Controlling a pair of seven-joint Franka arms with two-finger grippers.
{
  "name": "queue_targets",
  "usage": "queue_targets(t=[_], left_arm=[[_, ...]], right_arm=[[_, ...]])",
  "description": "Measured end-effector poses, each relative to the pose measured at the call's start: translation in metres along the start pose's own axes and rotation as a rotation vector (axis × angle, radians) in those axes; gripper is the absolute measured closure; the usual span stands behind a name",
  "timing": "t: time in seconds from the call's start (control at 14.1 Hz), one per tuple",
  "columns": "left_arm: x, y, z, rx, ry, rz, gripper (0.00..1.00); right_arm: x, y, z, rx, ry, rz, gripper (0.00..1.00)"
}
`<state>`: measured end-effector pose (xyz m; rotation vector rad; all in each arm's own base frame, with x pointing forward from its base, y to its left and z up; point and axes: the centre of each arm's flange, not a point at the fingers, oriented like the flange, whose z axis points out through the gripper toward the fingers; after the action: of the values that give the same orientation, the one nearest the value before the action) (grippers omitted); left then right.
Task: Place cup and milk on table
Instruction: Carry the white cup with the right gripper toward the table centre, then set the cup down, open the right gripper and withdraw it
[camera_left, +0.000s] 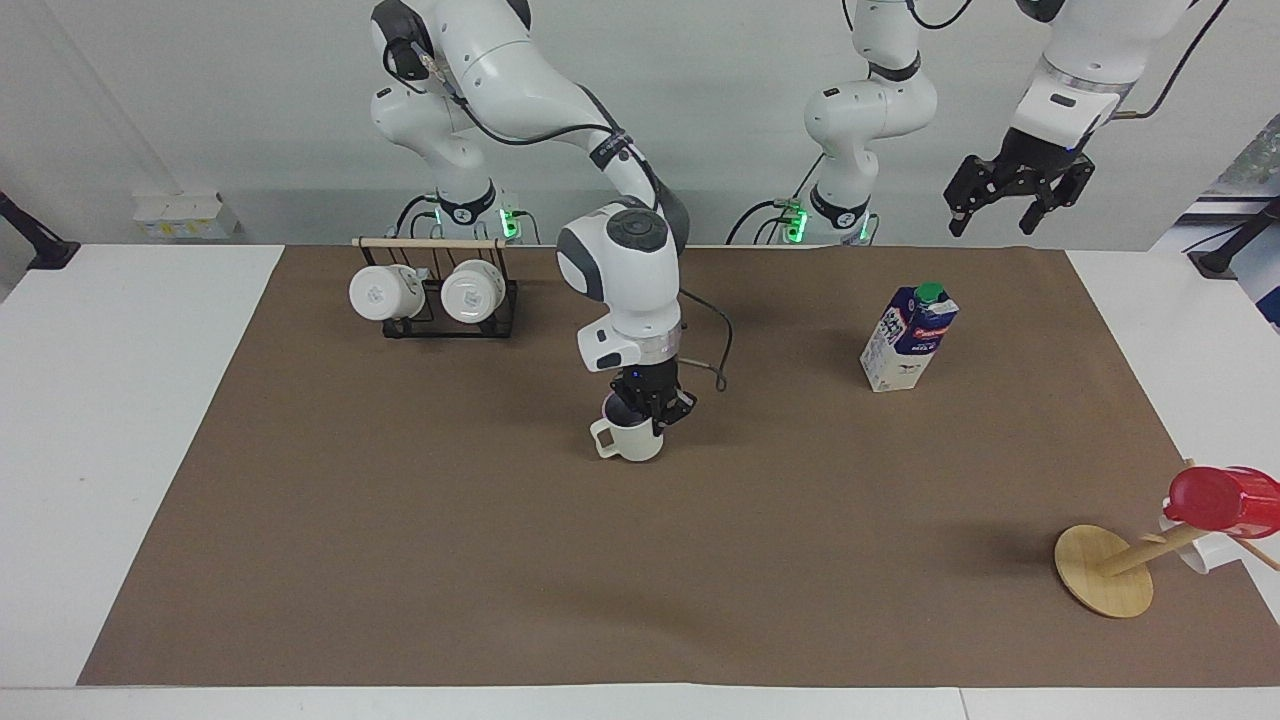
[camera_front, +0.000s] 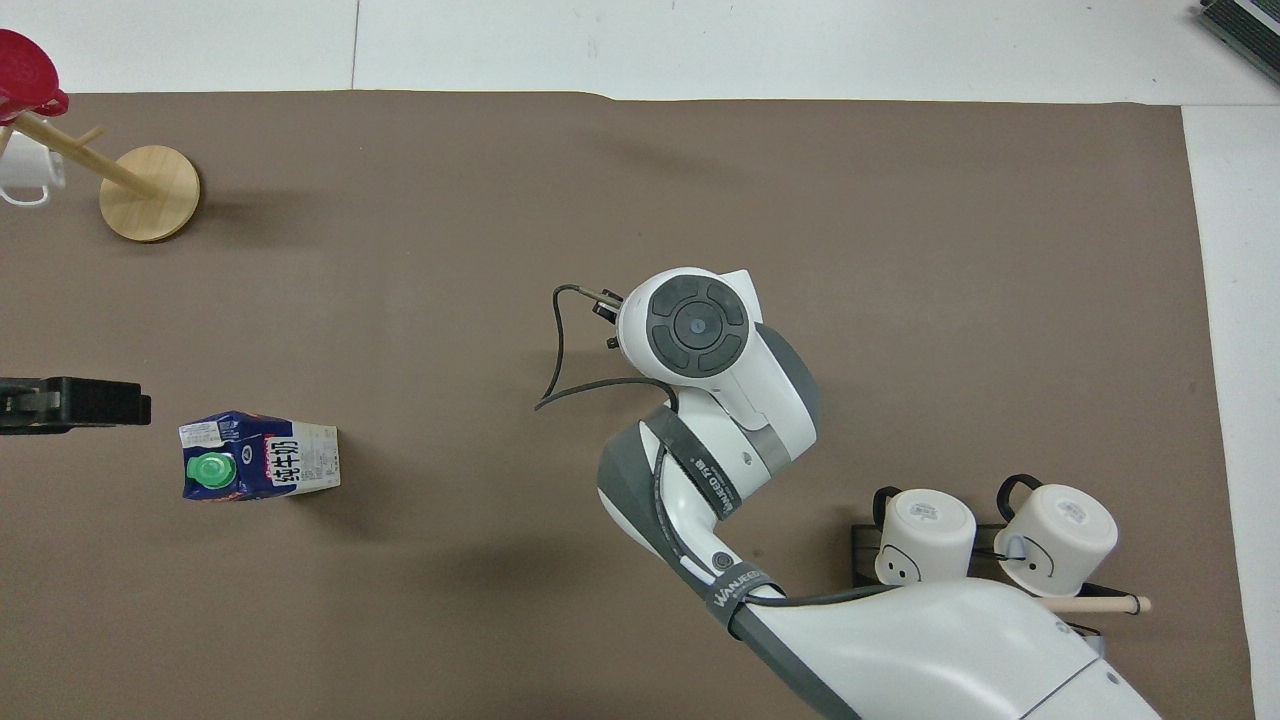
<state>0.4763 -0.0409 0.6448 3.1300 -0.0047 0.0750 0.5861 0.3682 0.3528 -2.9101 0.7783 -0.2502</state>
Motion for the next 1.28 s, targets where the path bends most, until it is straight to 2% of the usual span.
queue_targets(t=[0.14, 0.21, 0.78, 0.99, 1.28], left_arm=[[0.000, 0.000, 0.000, 0.000, 0.000, 0.000, 0.00], [0.000, 0.000, 0.000, 0.000, 0.000, 0.000, 0.00], [0.000, 0.000, 0.000, 0.000, 0.000, 0.000, 0.00], [0.000, 0.000, 0.000, 0.000, 0.000, 0.000, 0.00], [0.000, 0.000, 0.000, 0.000, 0.000, 0.000, 0.00]], right_arm=[[0.000, 0.002, 0.004, -0.008, -0.003, 0.036, 0.96], [0.000, 0.003, 0.004, -0.010, -0.003, 0.055, 0.90], [0.012, 0.007, -0.004, -0.006, 0.008, 0.093, 0.02], [0.047, 0.022, -0.047, 0.015, 0.050, 0.111, 0.00], [0.105, 0.077, -0.117, -0.047, 0.065, 0.023, 0.00]])
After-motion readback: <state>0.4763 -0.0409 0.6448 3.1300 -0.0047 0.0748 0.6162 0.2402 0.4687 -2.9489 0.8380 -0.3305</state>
